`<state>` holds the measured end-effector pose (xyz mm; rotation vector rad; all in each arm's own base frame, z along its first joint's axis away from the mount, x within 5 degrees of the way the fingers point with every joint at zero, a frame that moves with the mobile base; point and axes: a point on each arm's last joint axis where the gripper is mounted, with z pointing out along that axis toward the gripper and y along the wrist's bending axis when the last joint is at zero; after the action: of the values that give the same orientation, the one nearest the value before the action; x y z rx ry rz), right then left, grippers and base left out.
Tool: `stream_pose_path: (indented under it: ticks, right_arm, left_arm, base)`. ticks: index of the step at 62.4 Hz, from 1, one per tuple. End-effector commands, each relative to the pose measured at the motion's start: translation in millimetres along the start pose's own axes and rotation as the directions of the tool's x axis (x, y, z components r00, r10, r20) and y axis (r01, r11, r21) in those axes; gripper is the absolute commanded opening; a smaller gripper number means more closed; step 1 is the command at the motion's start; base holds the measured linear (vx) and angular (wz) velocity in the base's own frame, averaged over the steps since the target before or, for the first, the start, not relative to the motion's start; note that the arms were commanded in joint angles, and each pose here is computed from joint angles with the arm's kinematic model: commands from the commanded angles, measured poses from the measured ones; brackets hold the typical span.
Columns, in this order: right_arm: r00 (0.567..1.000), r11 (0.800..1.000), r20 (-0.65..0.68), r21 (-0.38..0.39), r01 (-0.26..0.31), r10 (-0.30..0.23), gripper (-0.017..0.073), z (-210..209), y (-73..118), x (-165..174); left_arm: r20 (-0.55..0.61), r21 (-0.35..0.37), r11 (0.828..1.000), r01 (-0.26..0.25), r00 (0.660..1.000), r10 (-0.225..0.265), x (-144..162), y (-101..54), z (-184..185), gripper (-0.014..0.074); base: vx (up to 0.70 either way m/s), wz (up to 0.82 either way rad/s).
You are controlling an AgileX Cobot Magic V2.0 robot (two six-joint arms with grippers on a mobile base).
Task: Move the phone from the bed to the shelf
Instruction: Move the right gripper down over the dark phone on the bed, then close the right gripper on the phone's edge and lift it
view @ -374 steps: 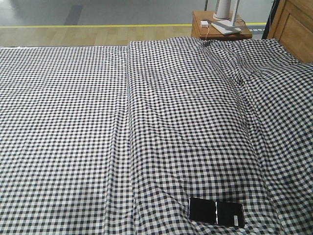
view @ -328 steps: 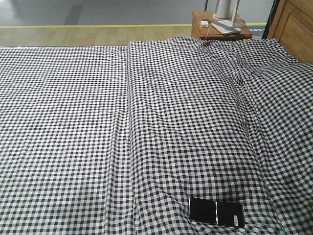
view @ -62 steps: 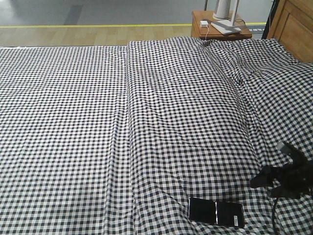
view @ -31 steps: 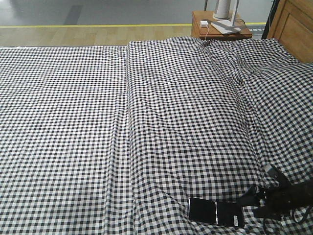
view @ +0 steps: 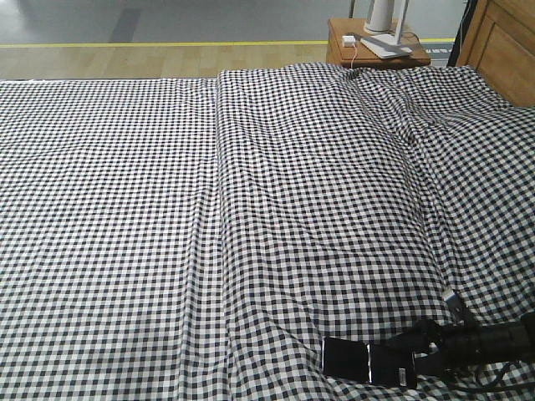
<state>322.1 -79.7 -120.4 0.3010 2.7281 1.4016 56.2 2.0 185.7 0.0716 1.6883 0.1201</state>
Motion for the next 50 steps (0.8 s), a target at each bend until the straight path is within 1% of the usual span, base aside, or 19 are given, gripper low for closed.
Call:
stream_pose_path:
  ticks: [1, 6, 12, 17, 22, 26, 32, 36, 42, 50]
  right_arm:
    - [0.999, 0.994, 0.025, -0.105, 0.03, -0.028, 0.0594, -7.3, 14.9, -9.4]
    - [1.0, 0.988, 0.022, -0.157, 0.009, -0.006, 0.0594, 0.8, 12.4, -5.3]
    - [1.0, 0.978, 0.013, -0.207, 0.02, -0.018, 0.0594, 13.3, 15.0, -1.5]
    - [0.999, 0.976, 0.004, -0.214, 0.036, -0.036, 0.0594, 21.8, 17.7, -0.2]
    - [0.998, 0.976, -0.005, -0.21, 0.065, -0.067, 0.0593, 26.7, 20.9, -0.1]
    - [0.998, 0.974, -0.004, -0.216, 0.064, -0.066, 0.0586, 26.9, 21.6, -0.3]
    - [0.998, 0.972, -0.003, -0.224, 0.063, -0.065, 0.0547, 25.8, 21.7, 0.0]
    - [0.998, 0.969, -0.007, -0.237, 0.063, -0.067, 0.0496, 24.6, 22.2, 0.6]
    - [0.997, 0.965, -0.023, -0.253, 0.069, -0.077, 0.0386, 24.2, 23.5, 2.3]
    - [0.996, 0.958, -0.019, -0.274, 0.082, -0.091, 0.0167, 22.3, 24.3, 2.8]
  left_arm:
    - [0.107, -0.009, 1.0, 0.015, 0.994, -0.014, -14.2, 1.6, -3.0, 0.0001]
    - [0.107, -0.009, 1.0, 0.015, 0.994, -0.014, -14.2, 1.6, -3.0, 0.0001]
    - [0.107, -0.009, 1.0, 0.015, 0.994, -0.014, -14.2, 1.6, -3.0, 0.0001]
    - [0.107, -0.009, 1.0, 0.015, 0.994, -0.014, -14.2, 1.6, -3.0, 0.0001]
    - [0.107, -0.009, 1.0, 0.015, 0.994, -0.014, -14.2, 1.6, -3.0, 0.0001]
    - [0.107, -0.009, 1.0, 0.015, 0.994, -0.014, -14.2, 1.6, -3.0, 0.0001]
    - [0.107, -0.009, 1.0, 0.015, 0.994, -0.014, -14.2, 1.6, -3.0, 0.0001]
    - [0.107, -0.009, 1.0, 0.015, 0.994, -0.014, -14.2, 1.6, -3.0, 0.0001]
    - [0.107, -0.009, 1.0, 0.015, 0.994, -0.014, -14.2, 1.6, -3.0, 0.0001]
    - [0.107, -0.009, 1.0, 0.015, 0.994, -0.014, -14.2, 1.6, -3.0, 0.0001]
  base:
    - [0.0, 0.0]
    - [0.0, 0.0]
    - [0.0, 0.0]
    - [0.0, 0.0]
    - [0.0, -0.01]
    - [0.0, 0.0]
    - [0.0, 0.0]
    - [0.0, 0.0]
    - [0.0, 0.0]
    - [0.0, 0.0]
